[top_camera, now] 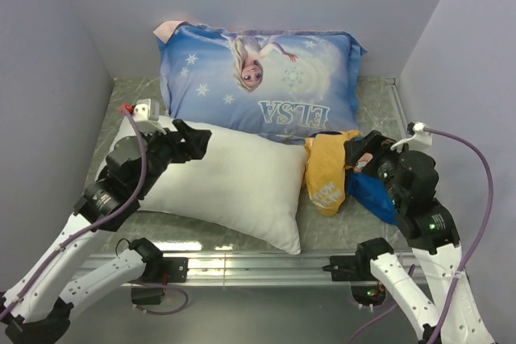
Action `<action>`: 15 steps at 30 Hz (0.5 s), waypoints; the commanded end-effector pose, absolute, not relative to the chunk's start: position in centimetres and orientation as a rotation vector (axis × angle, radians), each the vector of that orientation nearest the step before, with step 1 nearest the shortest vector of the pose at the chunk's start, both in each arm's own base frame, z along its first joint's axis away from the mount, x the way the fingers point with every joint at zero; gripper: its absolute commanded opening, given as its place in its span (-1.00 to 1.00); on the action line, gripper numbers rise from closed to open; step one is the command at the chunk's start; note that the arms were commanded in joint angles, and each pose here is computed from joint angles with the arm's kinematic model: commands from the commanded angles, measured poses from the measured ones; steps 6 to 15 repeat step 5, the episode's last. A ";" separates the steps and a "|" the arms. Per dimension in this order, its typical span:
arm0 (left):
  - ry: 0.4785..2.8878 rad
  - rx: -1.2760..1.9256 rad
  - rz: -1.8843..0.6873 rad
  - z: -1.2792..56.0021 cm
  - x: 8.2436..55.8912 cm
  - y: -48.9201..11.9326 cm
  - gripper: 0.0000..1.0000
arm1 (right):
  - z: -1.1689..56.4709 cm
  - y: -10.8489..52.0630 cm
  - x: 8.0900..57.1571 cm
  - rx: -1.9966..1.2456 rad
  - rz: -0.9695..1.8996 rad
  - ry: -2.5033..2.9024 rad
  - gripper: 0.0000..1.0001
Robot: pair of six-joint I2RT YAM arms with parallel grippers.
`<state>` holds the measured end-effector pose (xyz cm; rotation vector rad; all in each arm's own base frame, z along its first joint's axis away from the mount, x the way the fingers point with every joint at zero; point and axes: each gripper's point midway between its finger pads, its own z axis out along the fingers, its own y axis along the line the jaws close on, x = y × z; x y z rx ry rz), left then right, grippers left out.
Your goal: Remove the pillowcase from the pillow
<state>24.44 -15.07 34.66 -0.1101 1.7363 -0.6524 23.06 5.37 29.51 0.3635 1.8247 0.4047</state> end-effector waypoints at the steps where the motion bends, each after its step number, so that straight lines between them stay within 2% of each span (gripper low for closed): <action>1: 1.704 -0.100 -0.649 34.8 24.5 -15.0 0.78 | 29.4 5.7 23.0 0.327 0.412 1.817 0.99; 15: 1.671 -0.103 -0.657 35.2 24.3 -14.7 0.79 | 29.4 5.5 22.8 0.323 0.405 1.809 0.99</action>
